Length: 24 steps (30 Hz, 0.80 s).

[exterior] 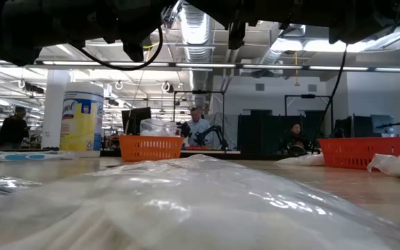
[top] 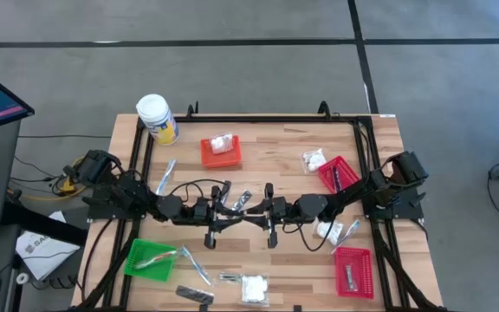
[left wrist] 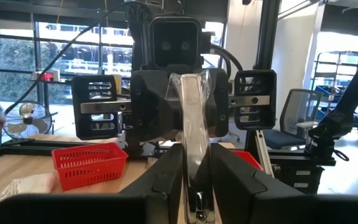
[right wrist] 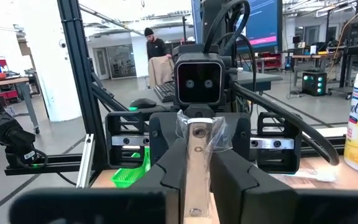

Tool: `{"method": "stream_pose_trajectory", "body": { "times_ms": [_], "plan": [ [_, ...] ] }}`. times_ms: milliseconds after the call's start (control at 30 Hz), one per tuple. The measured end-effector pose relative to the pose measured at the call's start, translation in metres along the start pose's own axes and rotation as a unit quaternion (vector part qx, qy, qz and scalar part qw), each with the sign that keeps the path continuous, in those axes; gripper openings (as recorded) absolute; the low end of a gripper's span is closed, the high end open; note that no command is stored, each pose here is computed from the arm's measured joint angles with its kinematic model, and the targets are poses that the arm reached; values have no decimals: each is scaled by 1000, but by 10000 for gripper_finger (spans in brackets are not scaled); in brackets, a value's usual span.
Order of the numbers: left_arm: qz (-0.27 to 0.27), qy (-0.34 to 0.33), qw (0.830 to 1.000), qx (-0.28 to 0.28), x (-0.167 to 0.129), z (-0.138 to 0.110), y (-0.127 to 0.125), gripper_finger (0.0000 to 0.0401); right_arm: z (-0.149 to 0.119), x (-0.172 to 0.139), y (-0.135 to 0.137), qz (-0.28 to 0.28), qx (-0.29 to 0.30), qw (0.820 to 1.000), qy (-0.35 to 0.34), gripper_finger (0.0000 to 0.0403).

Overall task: Pick & Place Travel size toiletries
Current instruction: Put the silver nail cutter into the bottom red basket

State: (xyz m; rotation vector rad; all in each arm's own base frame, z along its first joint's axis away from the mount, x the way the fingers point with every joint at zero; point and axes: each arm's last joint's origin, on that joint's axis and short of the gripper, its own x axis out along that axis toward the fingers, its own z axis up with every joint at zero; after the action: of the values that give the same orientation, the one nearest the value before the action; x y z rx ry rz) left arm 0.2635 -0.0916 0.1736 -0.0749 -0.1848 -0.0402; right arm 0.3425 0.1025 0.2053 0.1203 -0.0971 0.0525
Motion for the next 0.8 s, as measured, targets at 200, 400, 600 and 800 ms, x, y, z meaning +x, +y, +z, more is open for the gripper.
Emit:
{"method": "stream_pose_trajectory", "body": {
  "times_ms": [200,400,600,800],
  "plan": [
    [-1,19,1000,6,0,-4,0,83,-2,0,0,0,0,1000,8,35],
    [9,42,999,13,-5,-10,1,85,-5,0,0,-2,3,1000,22,35],
    [31,61,998,8,-16,-18,6,105,-8,0,-1,-9,5,999,37,35],
    [45,65,997,9,-20,-19,8,158,-8,0,-1,-13,7,999,41,35]
  ]
}}
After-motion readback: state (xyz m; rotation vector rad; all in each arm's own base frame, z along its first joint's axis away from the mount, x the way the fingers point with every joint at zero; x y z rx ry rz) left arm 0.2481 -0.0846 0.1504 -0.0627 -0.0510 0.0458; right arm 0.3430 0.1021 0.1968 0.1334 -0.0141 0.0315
